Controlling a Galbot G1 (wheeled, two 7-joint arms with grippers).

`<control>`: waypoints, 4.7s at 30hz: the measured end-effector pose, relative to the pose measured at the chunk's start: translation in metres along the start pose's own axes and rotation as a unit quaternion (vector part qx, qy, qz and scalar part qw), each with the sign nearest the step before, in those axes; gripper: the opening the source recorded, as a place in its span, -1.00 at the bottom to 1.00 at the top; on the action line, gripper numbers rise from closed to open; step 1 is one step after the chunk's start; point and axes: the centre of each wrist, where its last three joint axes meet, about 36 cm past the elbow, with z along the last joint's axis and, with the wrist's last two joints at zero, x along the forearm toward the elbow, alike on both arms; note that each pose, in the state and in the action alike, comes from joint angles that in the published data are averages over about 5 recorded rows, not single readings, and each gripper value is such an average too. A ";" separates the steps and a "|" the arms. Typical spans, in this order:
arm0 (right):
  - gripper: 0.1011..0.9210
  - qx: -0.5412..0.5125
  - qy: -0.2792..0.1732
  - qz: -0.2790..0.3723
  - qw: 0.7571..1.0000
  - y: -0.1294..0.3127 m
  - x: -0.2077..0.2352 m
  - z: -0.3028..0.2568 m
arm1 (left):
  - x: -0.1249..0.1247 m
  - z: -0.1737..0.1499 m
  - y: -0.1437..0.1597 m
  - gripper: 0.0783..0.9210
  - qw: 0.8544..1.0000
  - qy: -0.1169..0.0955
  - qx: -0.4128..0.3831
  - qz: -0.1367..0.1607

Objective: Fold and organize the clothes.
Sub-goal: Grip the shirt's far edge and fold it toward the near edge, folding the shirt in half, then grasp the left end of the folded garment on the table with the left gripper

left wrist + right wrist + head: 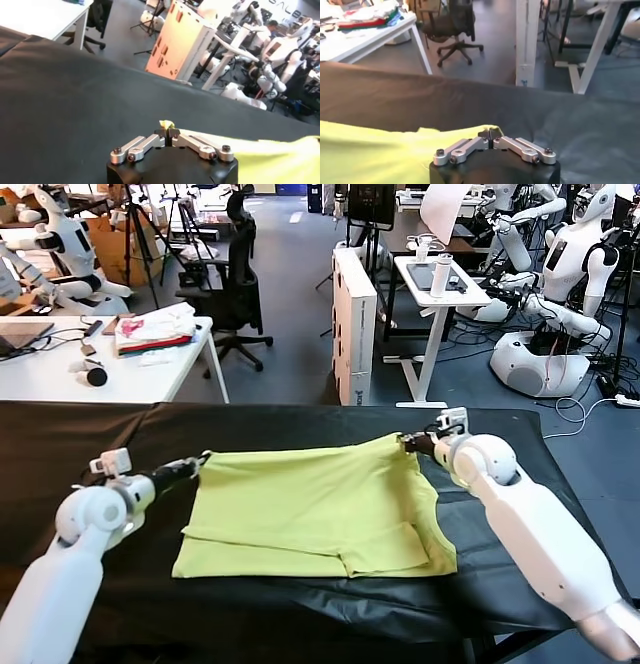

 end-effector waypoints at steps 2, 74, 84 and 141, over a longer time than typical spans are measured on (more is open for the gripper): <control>-0.91 0.000 -0.001 -0.001 1.000 0.000 0.012 0.007 | 0.006 0.004 -0.001 -0.74 1.000 0.000 0.001 0.000; 0.97 0.008 0.009 0.025 1.000 0.021 0.088 0.078 | 0.099 0.069 -0.032 0.97 0.998 -0.001 0.008 -0.064; 0.97 -0.015 0.023 0.038 0.999 0.008 0.056 0.086 | 0.043 0.058 -0.013 0.97 0.998 0.001 0.033 -0.046; -0.43 -0.060 0.011 0.036 0.998 0.006 0.025 0.112 | 0.025 0.066 -0.006 -0.65 0.998 0.001 0.032 -0.062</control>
